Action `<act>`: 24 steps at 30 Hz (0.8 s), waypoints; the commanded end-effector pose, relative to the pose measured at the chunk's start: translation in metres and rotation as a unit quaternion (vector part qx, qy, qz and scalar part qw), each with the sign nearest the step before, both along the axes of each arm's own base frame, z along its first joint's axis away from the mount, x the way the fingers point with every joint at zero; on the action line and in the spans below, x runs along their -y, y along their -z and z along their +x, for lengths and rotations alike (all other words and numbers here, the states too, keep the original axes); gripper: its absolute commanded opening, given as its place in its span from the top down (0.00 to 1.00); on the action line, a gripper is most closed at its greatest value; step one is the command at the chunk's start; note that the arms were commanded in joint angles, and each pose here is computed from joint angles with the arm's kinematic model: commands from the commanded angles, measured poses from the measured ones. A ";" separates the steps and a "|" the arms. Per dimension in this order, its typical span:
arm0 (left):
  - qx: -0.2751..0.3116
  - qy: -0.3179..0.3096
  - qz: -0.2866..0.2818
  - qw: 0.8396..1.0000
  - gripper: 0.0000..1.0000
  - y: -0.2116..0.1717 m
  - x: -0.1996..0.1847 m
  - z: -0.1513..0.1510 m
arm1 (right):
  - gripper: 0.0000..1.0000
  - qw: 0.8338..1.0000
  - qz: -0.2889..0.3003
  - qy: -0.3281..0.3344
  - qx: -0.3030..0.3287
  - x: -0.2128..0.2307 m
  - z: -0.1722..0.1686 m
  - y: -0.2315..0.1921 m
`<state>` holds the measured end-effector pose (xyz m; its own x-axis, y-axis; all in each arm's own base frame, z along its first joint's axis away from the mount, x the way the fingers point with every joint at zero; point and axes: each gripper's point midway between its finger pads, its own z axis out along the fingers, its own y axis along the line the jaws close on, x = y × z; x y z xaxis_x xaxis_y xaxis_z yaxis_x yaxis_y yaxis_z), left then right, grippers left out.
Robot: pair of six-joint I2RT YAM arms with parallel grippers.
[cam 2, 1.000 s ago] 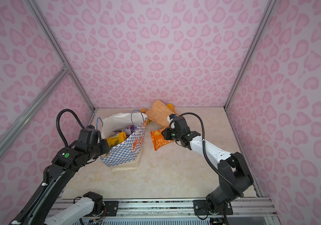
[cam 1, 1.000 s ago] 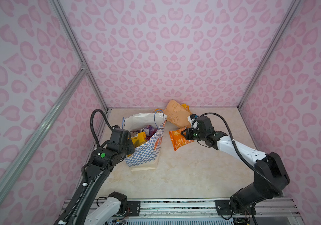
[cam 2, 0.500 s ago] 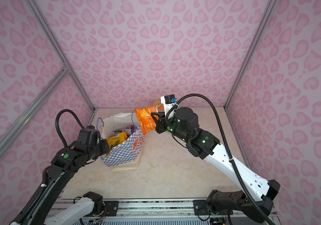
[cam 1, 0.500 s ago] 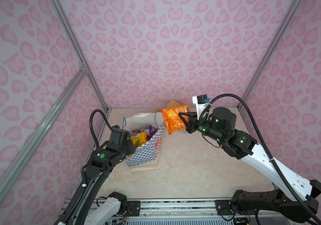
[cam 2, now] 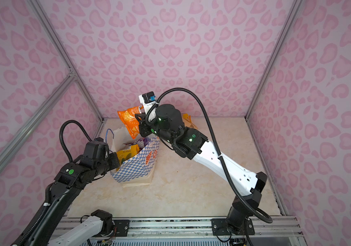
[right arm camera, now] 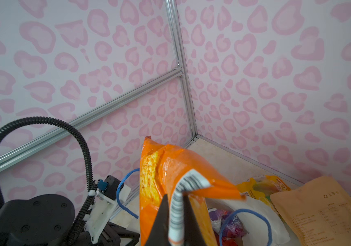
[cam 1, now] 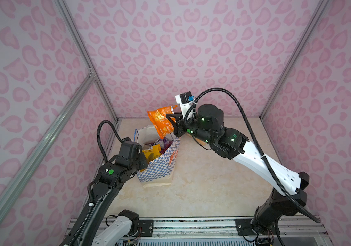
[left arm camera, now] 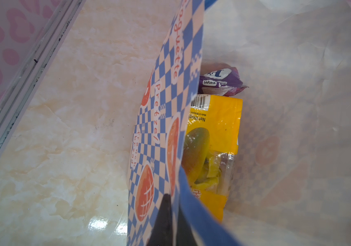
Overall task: Place the snacks into the paper bag
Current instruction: 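Lift the orange chip bag and carry it over the paper bag opening, then lower the orange chip bag into the paper bag and open the right gripper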
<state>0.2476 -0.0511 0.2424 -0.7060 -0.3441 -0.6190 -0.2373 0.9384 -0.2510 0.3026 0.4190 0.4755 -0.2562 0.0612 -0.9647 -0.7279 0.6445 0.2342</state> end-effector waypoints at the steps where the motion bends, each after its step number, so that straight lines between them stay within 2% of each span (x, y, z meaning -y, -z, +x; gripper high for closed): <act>1: -0.004 0.002 -0.006 1.000 0.96 0.001 0.001 -0.004 | 0.91 1.000 -0.028 0.000 -0.004 -0.016 0.009 0.015; 12: -0.005 0.003 -0.005 1.000 0.96 0.001 0.001 -0.002 | 0.92 0.992 -0.114 0.008 -0.048 -0.056 0.040 0.093; 24: 0.000 -0.005 -0.004 1.000 0.96 0.000 0.001 0.004 | 0.94 0.973 -0.206 0.009 -0.101 -0.058 0.039 0.179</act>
